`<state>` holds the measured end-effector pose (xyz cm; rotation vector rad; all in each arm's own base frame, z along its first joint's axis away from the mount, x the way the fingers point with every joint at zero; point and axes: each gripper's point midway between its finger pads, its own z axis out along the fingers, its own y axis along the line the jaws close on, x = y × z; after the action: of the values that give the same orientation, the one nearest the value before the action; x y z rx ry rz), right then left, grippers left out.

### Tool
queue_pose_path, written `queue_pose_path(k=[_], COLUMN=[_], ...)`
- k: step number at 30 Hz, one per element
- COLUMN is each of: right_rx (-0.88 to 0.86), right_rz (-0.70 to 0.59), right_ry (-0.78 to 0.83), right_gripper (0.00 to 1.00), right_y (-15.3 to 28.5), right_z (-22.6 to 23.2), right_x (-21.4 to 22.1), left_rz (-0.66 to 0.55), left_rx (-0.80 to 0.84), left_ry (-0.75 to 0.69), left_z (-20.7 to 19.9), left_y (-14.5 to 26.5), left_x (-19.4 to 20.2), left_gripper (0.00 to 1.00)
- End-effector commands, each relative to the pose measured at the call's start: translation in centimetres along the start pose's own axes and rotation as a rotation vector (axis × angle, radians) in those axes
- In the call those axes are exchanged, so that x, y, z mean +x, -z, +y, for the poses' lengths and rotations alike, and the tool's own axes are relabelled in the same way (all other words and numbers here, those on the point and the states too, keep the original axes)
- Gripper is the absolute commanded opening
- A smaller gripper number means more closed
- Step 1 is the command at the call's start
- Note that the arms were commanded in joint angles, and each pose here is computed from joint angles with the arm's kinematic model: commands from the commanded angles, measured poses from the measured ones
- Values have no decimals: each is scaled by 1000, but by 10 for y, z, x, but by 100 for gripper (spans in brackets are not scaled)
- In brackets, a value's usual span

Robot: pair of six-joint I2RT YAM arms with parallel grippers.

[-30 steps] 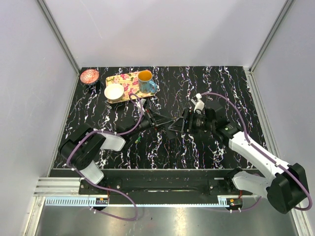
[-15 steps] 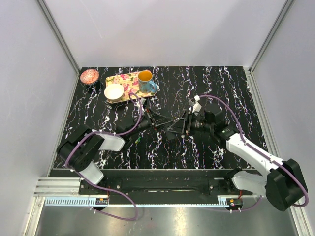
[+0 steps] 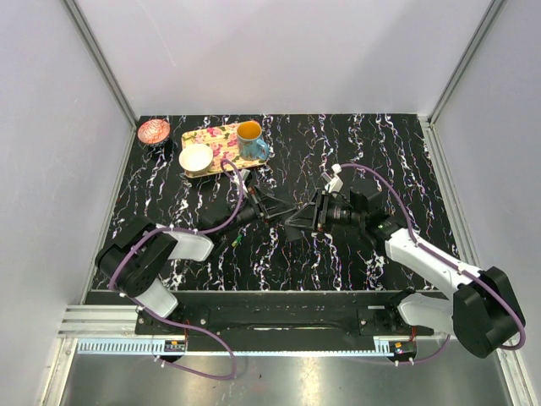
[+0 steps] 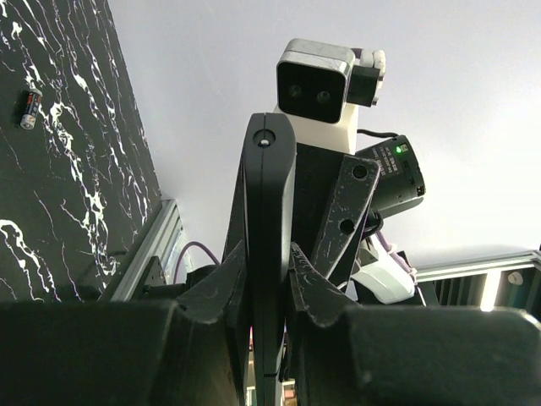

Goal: Load the batteries into the remote control
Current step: Load the battery cover into the remote control.

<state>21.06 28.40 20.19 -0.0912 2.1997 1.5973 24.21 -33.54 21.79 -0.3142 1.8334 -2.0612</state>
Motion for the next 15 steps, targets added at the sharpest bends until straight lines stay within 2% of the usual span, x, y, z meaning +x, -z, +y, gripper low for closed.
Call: queue_pose_path(k=[1, 4, 15], right_rx=[-4, -6, -3], right_rz=[-33, -38, -41], right_ry=[4, 0, 12], right_gripper=[8, 0, 0], right_y=[-4, -7, -15], right_z=[-1, 0, -2], right_x=[-11, -15, -26], left_rz=[53, 74, 123], left_rx=[123, 137, 167], left_ry=[-65, -70, -91], left_z=[-37, -41, -55], left_y=[6, 6, 14], left_x=[17, 24, 39], left_gripper=[0, 0, 0])
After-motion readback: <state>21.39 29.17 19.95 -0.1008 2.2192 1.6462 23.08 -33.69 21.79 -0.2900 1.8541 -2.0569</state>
